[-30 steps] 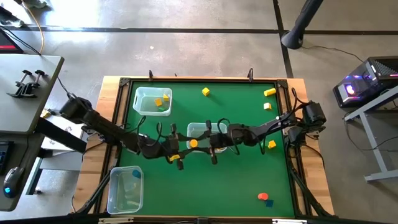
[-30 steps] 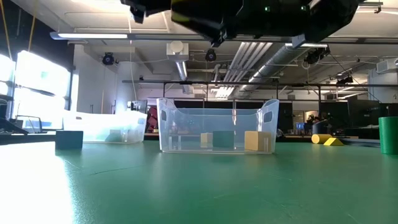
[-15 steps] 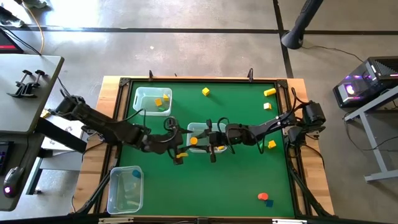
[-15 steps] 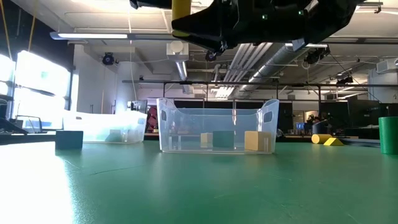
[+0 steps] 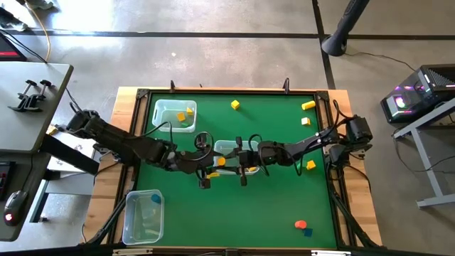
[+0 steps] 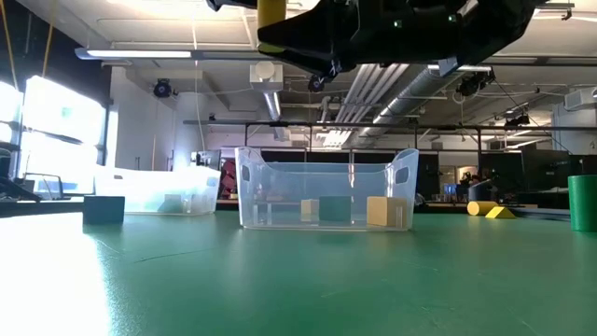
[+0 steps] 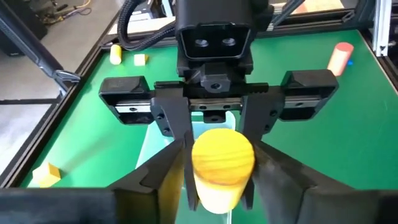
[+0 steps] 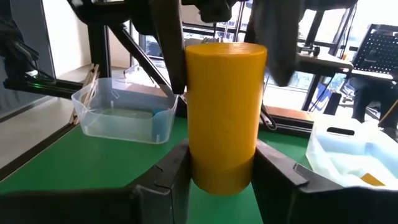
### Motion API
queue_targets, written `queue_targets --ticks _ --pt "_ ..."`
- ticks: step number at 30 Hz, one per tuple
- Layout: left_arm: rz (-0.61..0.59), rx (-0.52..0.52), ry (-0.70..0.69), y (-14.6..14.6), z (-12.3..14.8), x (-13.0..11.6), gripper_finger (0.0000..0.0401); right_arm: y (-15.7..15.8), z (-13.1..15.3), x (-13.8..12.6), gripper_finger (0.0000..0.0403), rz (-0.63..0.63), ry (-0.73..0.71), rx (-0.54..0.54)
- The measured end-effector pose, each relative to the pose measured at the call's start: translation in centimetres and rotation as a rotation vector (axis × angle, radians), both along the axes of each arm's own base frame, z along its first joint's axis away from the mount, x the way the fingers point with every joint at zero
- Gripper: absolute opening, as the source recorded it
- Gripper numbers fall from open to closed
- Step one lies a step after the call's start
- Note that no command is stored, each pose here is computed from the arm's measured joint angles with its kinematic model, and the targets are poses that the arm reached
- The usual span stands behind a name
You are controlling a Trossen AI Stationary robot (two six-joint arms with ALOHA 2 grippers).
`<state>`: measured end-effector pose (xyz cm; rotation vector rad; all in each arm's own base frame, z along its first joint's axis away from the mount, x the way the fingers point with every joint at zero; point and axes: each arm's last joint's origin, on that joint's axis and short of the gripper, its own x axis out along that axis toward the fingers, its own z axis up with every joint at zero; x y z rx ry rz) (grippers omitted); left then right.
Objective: Sort blocks by size
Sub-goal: Put the yellow cylindrical block into the bottom left transparent bin
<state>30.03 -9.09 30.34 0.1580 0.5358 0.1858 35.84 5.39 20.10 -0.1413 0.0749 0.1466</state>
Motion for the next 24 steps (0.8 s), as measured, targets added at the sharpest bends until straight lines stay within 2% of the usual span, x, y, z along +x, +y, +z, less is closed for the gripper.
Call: queue_targets --ticks 7,10,17,20,24 --pt "-0.023 0.030 0.000 -0.1 0.0 0.1 0.0095 0.0 -0.1 0.0 0.0128 0.002 0.008 -0.005" --pt "-0.036 0.045 -0.005 -0.3 0.0 0.1 0.0090 0.0 -0.1 0.0 0.0134 0.001 0.017 -0.006" --pt "-0.051 0.033 0.043 -1.6 1.0 -0.7 0.0090 -1.0 -1.1 0.0 0.0282 -0.083 0.120 0.036" --pt "-0.035 -0.010 0.084 -2.6 2.2 -1.5 0.0090 -1.7 -1.2 0.0 0.0307 -0.112 0.128 0.061" --pt "-0.001 -0.105 0.152 -4.3 3.2 -3.1 0.0090 -2.1 -1.0 0.1 0.0313 -0.122 0.112 0.063"
